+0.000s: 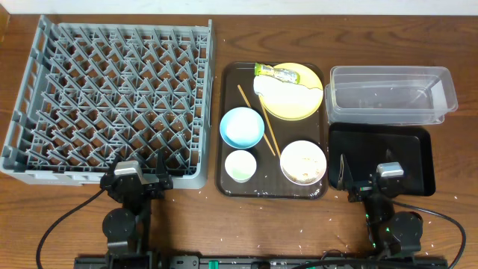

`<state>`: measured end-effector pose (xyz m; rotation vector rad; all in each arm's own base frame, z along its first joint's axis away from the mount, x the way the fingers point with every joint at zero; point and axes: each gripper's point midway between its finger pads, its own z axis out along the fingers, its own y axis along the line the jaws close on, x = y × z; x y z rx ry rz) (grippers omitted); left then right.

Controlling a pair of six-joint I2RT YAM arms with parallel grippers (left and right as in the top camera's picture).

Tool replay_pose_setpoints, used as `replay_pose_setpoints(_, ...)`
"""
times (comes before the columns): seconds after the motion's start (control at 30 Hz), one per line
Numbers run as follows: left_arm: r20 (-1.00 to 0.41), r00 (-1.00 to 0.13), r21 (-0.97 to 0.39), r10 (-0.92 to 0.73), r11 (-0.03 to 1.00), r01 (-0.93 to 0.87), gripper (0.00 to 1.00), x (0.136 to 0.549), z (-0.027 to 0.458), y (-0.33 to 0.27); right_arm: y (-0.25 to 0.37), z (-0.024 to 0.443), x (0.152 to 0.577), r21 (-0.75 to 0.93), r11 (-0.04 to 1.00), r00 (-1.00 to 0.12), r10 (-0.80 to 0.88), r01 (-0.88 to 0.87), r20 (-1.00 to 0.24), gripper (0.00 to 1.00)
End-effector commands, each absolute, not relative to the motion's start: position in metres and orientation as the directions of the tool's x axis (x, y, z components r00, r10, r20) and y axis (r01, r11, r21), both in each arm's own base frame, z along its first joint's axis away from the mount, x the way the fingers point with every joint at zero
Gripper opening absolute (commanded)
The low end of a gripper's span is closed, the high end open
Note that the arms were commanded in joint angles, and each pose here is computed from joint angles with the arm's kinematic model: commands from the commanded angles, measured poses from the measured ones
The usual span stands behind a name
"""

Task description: Sort waste into correct bins and load items into the dishwasher

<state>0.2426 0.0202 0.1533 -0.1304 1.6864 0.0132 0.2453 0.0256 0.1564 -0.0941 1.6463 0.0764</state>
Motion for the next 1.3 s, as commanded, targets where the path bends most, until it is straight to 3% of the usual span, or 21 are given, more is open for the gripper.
replay_pose_setpoints(0.0,-0.986,-0.149,-0.06,-0.075,0.993,-0.104,0.95,0.243,0.137,0.022,0.028,0.156,0.245,0.006,0.993,-0.076,-0.002,-0.114,-0.997,0.99)
replay_pose_setpoints(0.93,-0.986,-0.149,-0.06,-0.075,0.993,-0.104,0.95,0.243,0.137,0.022,0.028,0.156,0.245,0.006,0.994,-0.076,-0.002,-0.113,-0.997,0.99)
replay_pose_setpoints(1.27,-0.986,-0.149,-0.06,-0.075,0.993,-0.104,0.95,0.243,0.137,0.022,0.023,0.176,0.246,-0.031,0.996,0.006,-0.031,-0.083,-1.0,0.99)
